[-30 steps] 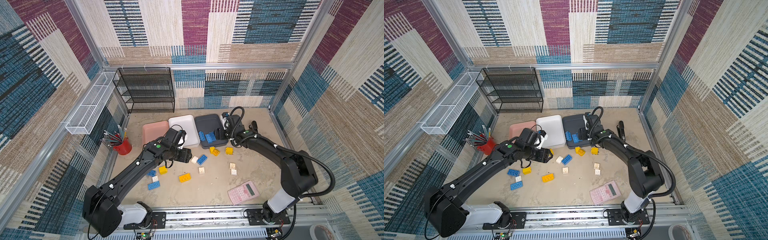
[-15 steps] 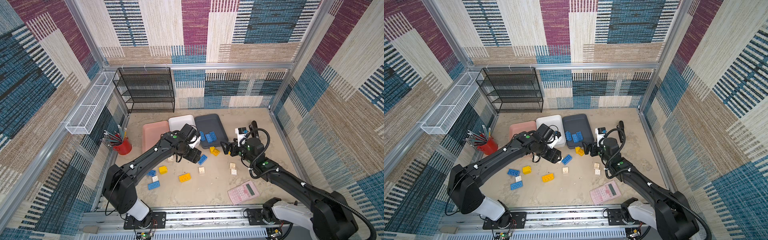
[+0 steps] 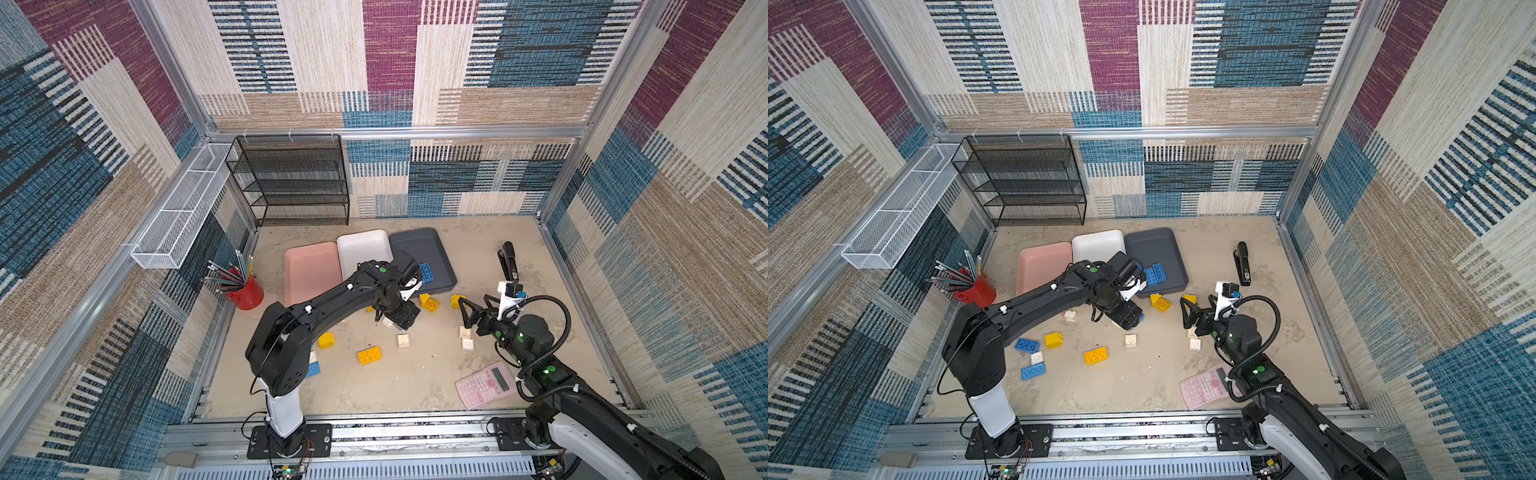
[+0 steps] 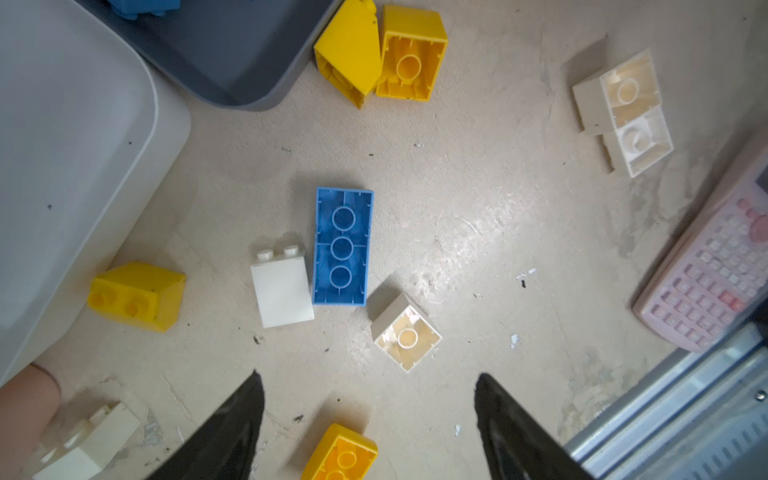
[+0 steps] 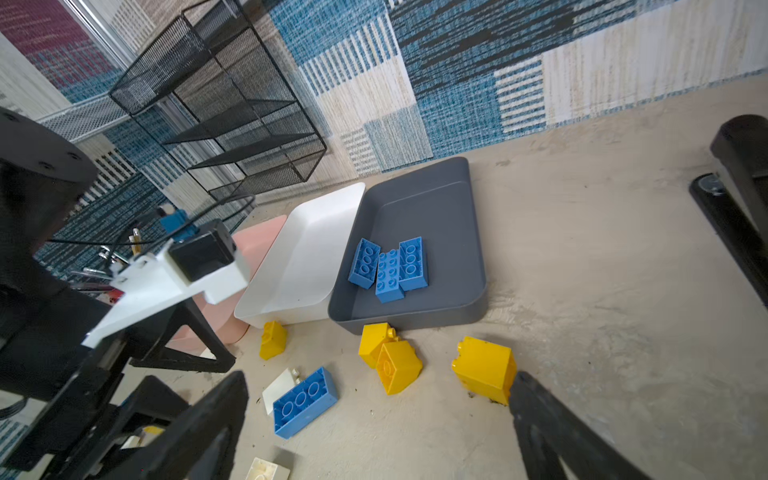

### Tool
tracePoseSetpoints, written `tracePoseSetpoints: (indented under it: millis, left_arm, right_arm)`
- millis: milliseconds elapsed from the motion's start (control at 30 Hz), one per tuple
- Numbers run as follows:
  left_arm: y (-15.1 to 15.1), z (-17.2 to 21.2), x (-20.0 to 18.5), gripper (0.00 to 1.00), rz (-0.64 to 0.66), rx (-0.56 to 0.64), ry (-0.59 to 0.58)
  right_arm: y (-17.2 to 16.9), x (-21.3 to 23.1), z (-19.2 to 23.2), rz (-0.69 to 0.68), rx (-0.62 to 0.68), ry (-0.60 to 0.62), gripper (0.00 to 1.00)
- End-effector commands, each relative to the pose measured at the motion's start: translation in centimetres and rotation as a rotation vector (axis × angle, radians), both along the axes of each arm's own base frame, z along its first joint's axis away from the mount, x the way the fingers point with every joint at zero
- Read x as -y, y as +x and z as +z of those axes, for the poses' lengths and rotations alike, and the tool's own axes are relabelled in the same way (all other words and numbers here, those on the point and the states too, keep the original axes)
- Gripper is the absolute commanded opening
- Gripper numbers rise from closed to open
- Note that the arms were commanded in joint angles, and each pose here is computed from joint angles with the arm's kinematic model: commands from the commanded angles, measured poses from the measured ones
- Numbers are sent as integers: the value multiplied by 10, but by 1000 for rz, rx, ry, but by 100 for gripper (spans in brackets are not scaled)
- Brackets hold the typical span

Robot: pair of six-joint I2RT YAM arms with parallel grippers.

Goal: Sort the legos into containers by color
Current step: 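Grasp a blue 2x4 brick with the left gripper while the right arm withdraws, then carry the blue brick with the left gripper into the dark grey tray and release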

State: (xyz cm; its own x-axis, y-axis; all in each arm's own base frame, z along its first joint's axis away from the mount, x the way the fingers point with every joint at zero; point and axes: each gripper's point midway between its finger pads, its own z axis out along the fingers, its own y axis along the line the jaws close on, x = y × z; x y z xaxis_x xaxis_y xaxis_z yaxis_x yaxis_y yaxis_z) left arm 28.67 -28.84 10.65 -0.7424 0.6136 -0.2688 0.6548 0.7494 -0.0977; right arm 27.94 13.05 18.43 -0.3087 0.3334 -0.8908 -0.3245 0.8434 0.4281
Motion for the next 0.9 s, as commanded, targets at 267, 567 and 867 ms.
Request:
tracePoseSetpoints:
  millis: [267,567,867]
  left_arm:
    - [12,-32,17,67,-24,-20,45]
    - [20,-49,22,59,-22,-19,82]
    - [28,-63,24,58,-20,-19,110]
  right_arm:
    - [-2,10,0,-50,28,32,99]
    - [0,12,-4,-64,13,18,99]
    - [-2,12,-6,-59,14,9,99]
